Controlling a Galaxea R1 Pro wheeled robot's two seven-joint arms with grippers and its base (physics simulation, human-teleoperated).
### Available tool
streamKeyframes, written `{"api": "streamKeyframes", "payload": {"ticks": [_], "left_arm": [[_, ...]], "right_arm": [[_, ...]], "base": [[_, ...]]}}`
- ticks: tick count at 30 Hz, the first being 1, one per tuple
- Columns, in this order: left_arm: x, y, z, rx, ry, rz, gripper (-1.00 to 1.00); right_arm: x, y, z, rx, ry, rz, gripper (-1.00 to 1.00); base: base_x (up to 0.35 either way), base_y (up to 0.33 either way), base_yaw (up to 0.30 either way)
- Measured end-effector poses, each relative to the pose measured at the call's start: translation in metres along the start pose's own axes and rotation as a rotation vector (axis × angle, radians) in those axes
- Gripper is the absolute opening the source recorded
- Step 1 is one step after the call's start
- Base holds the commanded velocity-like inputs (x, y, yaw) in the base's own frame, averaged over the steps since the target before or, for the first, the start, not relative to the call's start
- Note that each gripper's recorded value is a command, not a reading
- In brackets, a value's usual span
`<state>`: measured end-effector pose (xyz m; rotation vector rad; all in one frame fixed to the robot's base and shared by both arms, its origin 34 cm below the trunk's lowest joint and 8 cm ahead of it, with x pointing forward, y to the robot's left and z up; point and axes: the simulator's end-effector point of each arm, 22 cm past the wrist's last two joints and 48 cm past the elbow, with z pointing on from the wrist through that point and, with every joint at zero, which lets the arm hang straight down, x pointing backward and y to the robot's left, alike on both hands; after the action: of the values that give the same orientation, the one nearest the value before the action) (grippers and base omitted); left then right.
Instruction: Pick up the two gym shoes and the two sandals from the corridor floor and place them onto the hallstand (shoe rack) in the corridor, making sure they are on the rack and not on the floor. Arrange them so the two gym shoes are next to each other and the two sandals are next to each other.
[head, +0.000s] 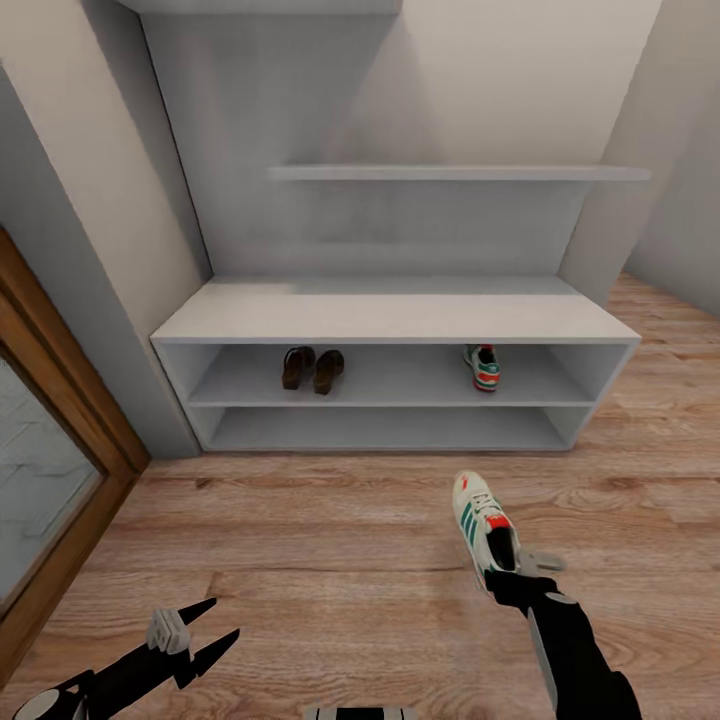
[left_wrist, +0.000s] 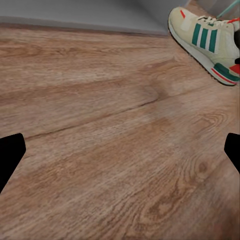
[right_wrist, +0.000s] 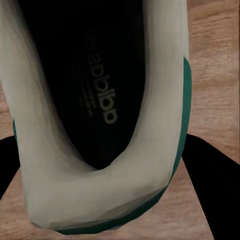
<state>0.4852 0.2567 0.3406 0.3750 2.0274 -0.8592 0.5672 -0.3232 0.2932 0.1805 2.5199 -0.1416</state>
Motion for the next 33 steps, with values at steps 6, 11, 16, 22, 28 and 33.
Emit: {"api": "streamKeyframes", "payload": {"ticks": [6, 11, 16, 22, 28, 33], "left_arm": [[0.000, -0.001, 0.000, 0.008, 0.003, 0.005, 1.00], [0.000, -0.003, 0.002, 0.011, 0.001, 0.004, 1.00], [0.000, -0.004, 0.003, 0.013, 0.000, 0.002, 1.00], [0.000, -0.006, 0.004, 0.017, -0.001, 0.002, 1.00], [0.005, -0.019, 0.010, 0.066, 0.021, 0.011, 1.00], [0.013, -0.036, 0.019, 0.122, 0.058, 0.026, 1.00]], "right_arm": [[-0.076, 0.057, -0.007, 0.064, -0.112, -0.075, -1.00], [-0.119, 0.070, -0.007, 0.095, -0.152, -0.068, -1.00], [-0.140, 0.076, -0.004, 0.095, -0.150, -0.073, -1.00], [-0.158, 0.077, -0.007, 0.096, -0.172, -0.069, -1.00], [-0.170, 0.078, -0.009, 0.098, -0.188, -0.066, -1.00], [-0.169, 0.078, -0.007, 0.096, -0.184, -0.066, -1.00]], "base": [[0.000, 0.000, 0.000], [0.000, 0.000, 0.000], [0.000, 0.000, 0.000], [0.000, 0.000, 0.000], [0.000, 0.000, 0.000], [0.004, 0.000, 0.000]]}}
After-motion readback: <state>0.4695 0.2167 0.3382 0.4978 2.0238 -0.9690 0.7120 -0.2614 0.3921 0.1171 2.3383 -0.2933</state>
